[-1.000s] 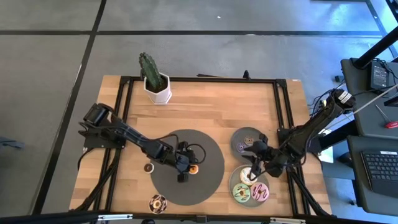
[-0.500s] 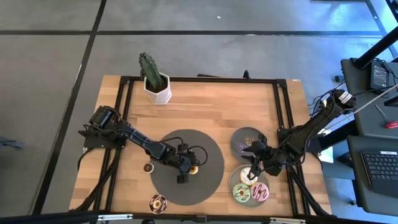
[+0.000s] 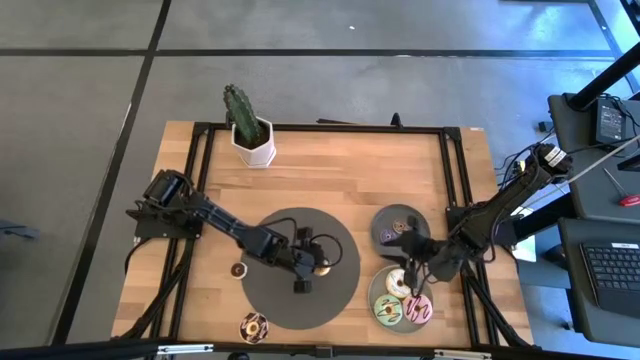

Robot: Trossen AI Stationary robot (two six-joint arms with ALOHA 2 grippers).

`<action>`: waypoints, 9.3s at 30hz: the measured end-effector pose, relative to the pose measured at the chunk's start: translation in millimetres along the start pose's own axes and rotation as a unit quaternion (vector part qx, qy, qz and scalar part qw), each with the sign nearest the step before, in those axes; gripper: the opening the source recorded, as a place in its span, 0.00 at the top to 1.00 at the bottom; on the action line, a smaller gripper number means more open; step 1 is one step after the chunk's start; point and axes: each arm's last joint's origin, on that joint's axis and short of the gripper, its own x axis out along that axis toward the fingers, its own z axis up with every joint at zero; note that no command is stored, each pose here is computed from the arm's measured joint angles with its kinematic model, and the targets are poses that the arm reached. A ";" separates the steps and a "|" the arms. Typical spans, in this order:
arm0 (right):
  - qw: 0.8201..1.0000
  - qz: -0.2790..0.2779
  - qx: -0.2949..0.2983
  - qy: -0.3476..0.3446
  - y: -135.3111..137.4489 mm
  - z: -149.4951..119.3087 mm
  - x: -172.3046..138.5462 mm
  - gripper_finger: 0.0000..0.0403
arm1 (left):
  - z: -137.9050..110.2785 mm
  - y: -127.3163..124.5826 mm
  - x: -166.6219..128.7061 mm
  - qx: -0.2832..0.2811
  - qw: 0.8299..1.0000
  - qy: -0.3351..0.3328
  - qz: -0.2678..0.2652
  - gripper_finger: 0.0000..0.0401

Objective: Pick & Place donuts
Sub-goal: Put the small orange donut on the dark gray plate, then put the large black donut on the light gray plate

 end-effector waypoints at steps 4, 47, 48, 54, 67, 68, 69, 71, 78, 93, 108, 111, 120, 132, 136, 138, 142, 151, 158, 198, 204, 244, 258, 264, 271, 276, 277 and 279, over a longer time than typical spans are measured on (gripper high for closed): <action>0.998 0.001 -0.050 -0.039 -0.6 11.6 4.5 0.63 | 15.2 5.8 -3.0 0.052 0.993 -0.038 0.099 0.97; 0.985 -0.109 -0.089 -0.101 -31.8 26.4 102.5 0.70 | 47.2 27.7 -6.4 0.157 0.942 -0.099 0.281 0.98; 0.985 -0.106 -0.089 -0.100 -31.7 26.3 102.5 0.72 | 47.4 27.6 -6.5 0.157 0.942 -0.099 0.280 0.98; 0.985 -0.104 -0.091 -0.099 -31.6 26.2 102.6 0.88 | 47.3 27.6 -6.4 0.157 0.942 -0.099 0.279 0.97; 0.985 -0.099 -0.102 -0.095 -31.1 25.5 102.6 0.98 | 46.1 22.0 -7.5 0.162 0.946 -0.103 0.262 0.86; 0.985 -0.098 -0.103 -0.094 -31.0 25.4 102.7 0.99 | 45.9 20.6 -7.8 0.167 0.946 -0.102 0.260 0.84; 0.985 -0.097 -0.103 -0.094 -30.9 25.4 102.6 0.99 | 45.6 19.5 -8.2 0.171 0.945 -0.102 0.261 0.82; 0.986 -0.096 -0.103 -0.095 -30.0 25.2 102.2 0.99 | 45.2 17.5 -9.3 0.172 0.942 -0.102 0.269 0.78; 0.985 -0.102 -0.100 -0.098 -29.9 25.7 101.9 0.99 | 50.5 10.8 -24.2 0.165 0.943 -0.123 0.262 0.63; 0.997 -0.074 -0.019 0.002 -27.0 14.7 44.3 1.00 | 28.2 11.7 -39.8 0.092 0.960 -0.124 0.234 0.58; 0.990 -0.096 0.101 0.030 -17.0 -52.6 -39.6 1.00 | 31.8 28.9 -35.8 0.036 0.978 -0.142 0.147 0.57; 0.986 -0.111 0.117 0.036 -24.1 -69.1 -35.6 1.00 | 33.0 28.8 -36.1 0.033 0.978 -0.147 0.147 0.58; 0.978 -0.122 0.147 0.081 -41.1 -102.1 -28.0 1.00 | 33.4 28.6 -36.3 0.032 0.977 -0.150 0.147 0.58; 0.978 -0.116 0.154 0.084 -46.5 -113.7 -24.3 0.99 | 33.0 28.8 -36.1 0.034 0.977 -0.148 0.151 0.59; 0.977 -0.113 0.156 0.093 -46.3 -114.4 -24.2 0.96 | 33.0 28.8 -36.1 0.033 0.977 -0.148 0.151 0.59; 0.977 -0.112 0.157 0.092 -46.2 -114.3 -24.1 0.94 | 33.0 28.8 -36.1 0.033 0.977 -0.148 0.151 0.59; 0.977 -0.114 0.153 0.093 -46.6 -114.5 -24.3 0.88 | 33.0 28.8 -36.1 0.033 0.977 -0.148 0.150 0.60; 0.978 -0.126 0.137 0.098 -49.8 -115.8 -25.2 0.74 | 32.9 28.8 -36.1 0.034 0.977 -0.148 0.150 0.59; 0.978 -0.128 0.136 0.098 -49.7 -114.8 -25.7 0.68 | 30.5 27.4 -35.3 0.027 0.982 -0.137 0.130 0.59; 0.987 -0.150 0.056 -0.032 -25.9 -57.6 -28.4 0.69 | -71.9 -93.0 -95.0 0.012 0.950 0.217 -0.226 0.75; 0.985 -0.156 0.060 -0.031 -27.6 -56.5 -26.5 0.69 | -81.2 -99.7 -95.2 0.028 0.950 0.225 -0.215 0.81; 0.986 -0.157 0.055 -0.030 -27.6 -56.4 -26.5 0.69 | -74.2 -107.2 -90.6 0.009 0.948 0.255 -0.191 0.75; 0.986 -0.157 0.046 -0.029 -27.5 -56.4 -26.4 0.69 | -78.1 -114.3 -87.3 0.014 0.948 0.259 -0.185 0.80; 0.986 -0.157 0.045 -0.029 -27.5 -56.4 -26.4 0.69 | -77.3 -115.3 -84.9 0.004 0.950 0.252 -0.183 0.81; 0.986 -0.157 0.045 -0.029 -27.5 -56.4 -26.4 0.69 | -76.9 -115.1 -84.7 0.003 0.953 0.246 -0.177 0.80; 0.986 -0.157 0.045 -0.029 -27.5 -56.4 -26.4 0.69 | -75.3 -116.3 -84.1 -0.017 0.955 0.237 -0.176 0.76; 0.986 -0.157 0.045 -0.029 -27.5 -56.4 -26.4 0.69 | -75.2 -116.2 -84.0 -0.024 0.956 0.236 -0.171 0.75; 0.986 -0.157 0.045 -0.029 -27.5 -56.4 -26.4 0.69 | -75.0 -116.0 -83.8 -0.030 0.957 0.235 -0.167 0.71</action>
